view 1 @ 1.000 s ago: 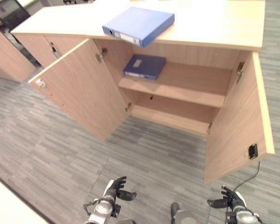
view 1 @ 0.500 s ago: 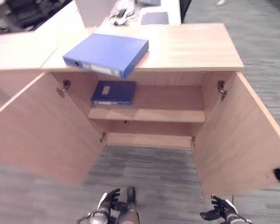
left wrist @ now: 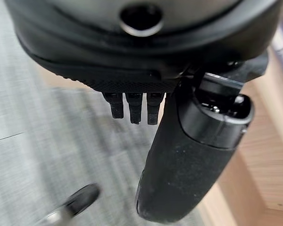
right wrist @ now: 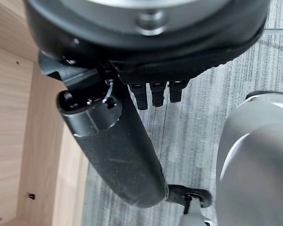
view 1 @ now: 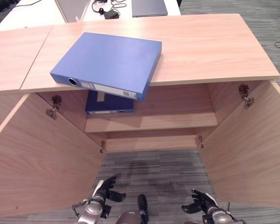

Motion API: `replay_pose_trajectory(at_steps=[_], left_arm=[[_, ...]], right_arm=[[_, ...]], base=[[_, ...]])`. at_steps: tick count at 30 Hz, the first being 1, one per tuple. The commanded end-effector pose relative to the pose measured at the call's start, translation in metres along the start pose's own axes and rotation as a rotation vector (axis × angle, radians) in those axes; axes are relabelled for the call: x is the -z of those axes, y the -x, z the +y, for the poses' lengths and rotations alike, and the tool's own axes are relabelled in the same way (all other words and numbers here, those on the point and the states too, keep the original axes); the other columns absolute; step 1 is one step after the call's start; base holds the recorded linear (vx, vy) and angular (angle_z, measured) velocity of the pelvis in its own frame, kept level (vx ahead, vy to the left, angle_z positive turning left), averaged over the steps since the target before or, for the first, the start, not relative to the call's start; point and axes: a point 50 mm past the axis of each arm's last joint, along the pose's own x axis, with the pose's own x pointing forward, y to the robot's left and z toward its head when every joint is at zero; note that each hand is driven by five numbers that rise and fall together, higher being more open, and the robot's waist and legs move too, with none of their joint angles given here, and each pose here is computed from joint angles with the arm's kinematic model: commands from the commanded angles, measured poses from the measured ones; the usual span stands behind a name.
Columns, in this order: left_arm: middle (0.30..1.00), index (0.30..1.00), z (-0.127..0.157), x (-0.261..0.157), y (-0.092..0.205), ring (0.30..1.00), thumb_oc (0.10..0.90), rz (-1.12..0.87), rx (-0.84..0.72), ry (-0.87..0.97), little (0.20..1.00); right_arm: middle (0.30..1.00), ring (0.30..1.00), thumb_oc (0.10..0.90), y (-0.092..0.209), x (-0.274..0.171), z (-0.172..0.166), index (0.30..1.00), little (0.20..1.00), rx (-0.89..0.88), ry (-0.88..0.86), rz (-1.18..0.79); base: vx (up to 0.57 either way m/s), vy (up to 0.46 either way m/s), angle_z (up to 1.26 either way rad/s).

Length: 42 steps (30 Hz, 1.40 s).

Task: Put the empty folder in the office cabinet

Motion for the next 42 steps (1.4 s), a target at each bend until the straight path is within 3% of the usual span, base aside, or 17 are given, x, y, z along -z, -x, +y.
replay_pose_trajectory(at_steps=[1,9,20,42], left_arm=[[0.9,0.9,0.015,-0.014,0.0,0.9,0.8,-0.082,-0.074,0.074,0.9],[0.9,0.9,0.01,-0.024,-0.002,0.9,0.8,-0.119,-0.04,0.018,0.9],[0.9,0.9,-0.005,0.008,0.008,0.9,0.8,-0.03,0.002,0.065,0.9],[0.9,0.9,-0.007,0.015,0.011,0.9,0.8,-0.01,-0.003,0.109,0.9]], right_arm=[[0.9,0.9,0.8,0.003,-0.019,-0.025,0.9,0.9,0.068,0.043,-0.097],[0.9,0.9,0.8,0.004,-0.043,-0.027,0.9,0.9,0.078,0.018,-0.207],[0.9,0.9,0.8,0.009,-0.003,-0.036,0.9,0.9,0.101,0.024,-0.065],[0.9,0.9,0.8,0.008,-0.001,-0.02,0.9,0.9,0.036,0.077,-0.055]], base=[[0.16,0.106,-0.44],[0.14,0.013,0.18],[0.08,-0.063,0.13],[0.03,-0.031,0.08]])
